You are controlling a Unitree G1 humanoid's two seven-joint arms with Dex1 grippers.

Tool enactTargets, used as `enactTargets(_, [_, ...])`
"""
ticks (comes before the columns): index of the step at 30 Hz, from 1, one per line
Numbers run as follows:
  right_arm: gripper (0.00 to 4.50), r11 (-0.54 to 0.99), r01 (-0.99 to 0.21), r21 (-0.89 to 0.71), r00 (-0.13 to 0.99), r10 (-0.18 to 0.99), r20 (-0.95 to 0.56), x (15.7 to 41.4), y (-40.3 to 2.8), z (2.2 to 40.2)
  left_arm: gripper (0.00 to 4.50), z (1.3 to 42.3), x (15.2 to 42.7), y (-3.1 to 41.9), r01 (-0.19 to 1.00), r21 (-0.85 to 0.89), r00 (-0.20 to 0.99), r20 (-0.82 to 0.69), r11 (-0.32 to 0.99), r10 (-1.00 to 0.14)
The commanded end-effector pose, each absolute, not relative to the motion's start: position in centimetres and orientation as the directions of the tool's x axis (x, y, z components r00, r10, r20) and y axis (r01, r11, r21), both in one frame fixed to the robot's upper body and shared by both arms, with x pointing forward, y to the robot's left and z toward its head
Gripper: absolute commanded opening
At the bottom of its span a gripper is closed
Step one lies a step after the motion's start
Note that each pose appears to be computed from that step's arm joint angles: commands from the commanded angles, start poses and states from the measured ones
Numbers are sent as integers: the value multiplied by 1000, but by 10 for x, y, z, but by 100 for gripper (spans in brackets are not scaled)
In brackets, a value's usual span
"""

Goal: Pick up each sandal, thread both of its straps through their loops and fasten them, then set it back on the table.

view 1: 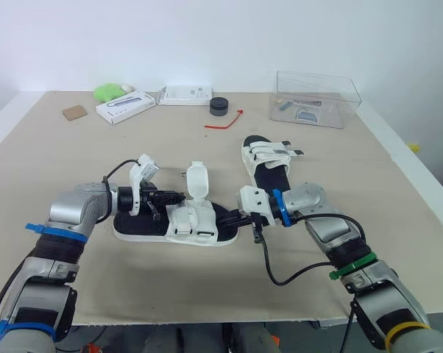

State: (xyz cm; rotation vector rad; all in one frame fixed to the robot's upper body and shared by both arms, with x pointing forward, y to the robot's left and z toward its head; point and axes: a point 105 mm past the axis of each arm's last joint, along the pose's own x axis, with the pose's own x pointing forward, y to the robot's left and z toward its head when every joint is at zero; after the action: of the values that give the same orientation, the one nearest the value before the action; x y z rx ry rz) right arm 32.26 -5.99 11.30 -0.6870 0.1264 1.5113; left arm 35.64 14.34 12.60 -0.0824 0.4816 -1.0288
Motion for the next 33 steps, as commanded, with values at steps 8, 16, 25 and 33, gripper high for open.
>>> enactTargets(8, [0, -67, -956, -284, 109, 821, -560, 324, -73, 92, 7, 139, 392, 162, 720, -183, 612, -288, 669, -737])
enactTargets(16, [0, -62, -957, -285, 115, 819, -562, 325, -74, 92, 7, 178, 391, 142, 764, -326, 537, -156, 556, -829])
enactTargets(25, [0, -46, -956, -290, 129, 821, -557, 326, -75, 92, 190, 185, 366, 119, 747, -560, 360, -113, 359, -926])
enactTargets(33, [0, -37, -956, -291, 138, 820, -556, 326, -77, 92, 447, 183, 371, 108, 712, -616, 352, -103, 337, -930])
